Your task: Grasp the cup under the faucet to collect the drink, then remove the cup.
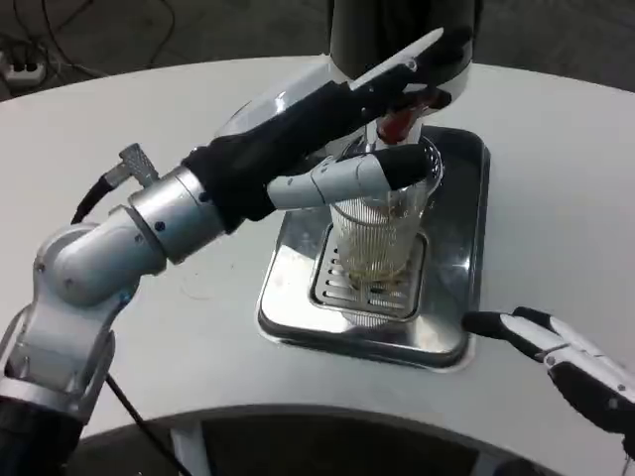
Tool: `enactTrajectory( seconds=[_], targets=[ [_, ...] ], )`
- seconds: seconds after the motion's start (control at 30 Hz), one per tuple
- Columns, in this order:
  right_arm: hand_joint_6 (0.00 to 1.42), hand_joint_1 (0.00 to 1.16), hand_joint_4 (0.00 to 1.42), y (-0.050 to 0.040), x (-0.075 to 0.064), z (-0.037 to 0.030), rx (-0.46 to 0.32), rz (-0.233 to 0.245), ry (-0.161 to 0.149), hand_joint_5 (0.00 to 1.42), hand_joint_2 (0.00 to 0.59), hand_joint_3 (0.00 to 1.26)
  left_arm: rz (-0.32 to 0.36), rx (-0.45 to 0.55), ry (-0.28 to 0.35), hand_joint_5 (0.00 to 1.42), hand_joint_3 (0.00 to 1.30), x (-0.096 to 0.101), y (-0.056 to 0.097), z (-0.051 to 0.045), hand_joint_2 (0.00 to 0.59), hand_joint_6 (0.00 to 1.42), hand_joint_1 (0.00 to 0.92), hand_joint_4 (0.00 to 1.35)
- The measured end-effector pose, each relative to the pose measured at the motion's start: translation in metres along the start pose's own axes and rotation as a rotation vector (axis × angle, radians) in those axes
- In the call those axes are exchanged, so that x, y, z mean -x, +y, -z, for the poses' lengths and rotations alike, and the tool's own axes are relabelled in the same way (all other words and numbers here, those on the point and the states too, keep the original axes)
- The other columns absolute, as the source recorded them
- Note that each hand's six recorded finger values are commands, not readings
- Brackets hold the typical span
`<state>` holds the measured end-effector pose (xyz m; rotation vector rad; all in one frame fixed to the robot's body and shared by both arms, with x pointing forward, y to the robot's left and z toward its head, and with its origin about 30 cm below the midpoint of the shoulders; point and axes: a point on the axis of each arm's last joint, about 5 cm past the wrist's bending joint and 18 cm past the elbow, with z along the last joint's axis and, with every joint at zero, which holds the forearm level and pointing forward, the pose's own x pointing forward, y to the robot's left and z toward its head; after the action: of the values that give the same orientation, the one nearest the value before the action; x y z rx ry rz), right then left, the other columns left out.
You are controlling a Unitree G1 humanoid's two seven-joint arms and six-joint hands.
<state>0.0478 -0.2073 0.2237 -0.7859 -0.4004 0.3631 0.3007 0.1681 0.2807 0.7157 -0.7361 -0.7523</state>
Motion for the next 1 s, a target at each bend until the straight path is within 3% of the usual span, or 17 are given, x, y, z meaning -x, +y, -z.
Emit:
enactTrajectory(
  seconds=[0.2,0.43,0.67,0.83,1.0],
  targets=[
    [0.00,0.52,0.08,0.0087,-0.010,0.0029,-0.076,0.012,-0.002,0.01,0.432,0.10,0.039,-0.098,0.006,0.15,0.00,0.002,0.006,-0.0030,0.064,0.11,0.000,0.00],
    [0.05,0.71,0.08,0.0207,-0.031,0.0054,-0.164,0.054,-0.005,0.03,0.344,0.09,0.054,-0.160,0.003,0.15,0.00,0.003,0.007,-0.0047,0.044,0.11,0.000,0.00],
    [0.09,0.77,0.08,0.0283,-0.043,0.0063,-0.207,0.067,0.040,0.05,0.292,0.08,0.047,-0.165,0.005,0.14,0.00,0.005,0.008,-0.0041,0.028,0.10,0.000,0.00],
    [0.10,0.79,0.08,0.0341,-0.051,0.0079,-0.223,0.085,0.043,0.05,0.263,0.08,0.047,-0.166,0.006,0.14,0.00,0.005,0.009,-0.0041,0.023,0.09,0.000,0.00],
    [0.09,0.79,0.08,0.0426,-0.061,0.0171,-0.242,0.099,0.066,0.05,0.229,0.07,0.045,-0.180,0.010,0.14,0.00,0.006,0.009,-0.0042,0.028,0.09,0.000,0.00]
  ],
)
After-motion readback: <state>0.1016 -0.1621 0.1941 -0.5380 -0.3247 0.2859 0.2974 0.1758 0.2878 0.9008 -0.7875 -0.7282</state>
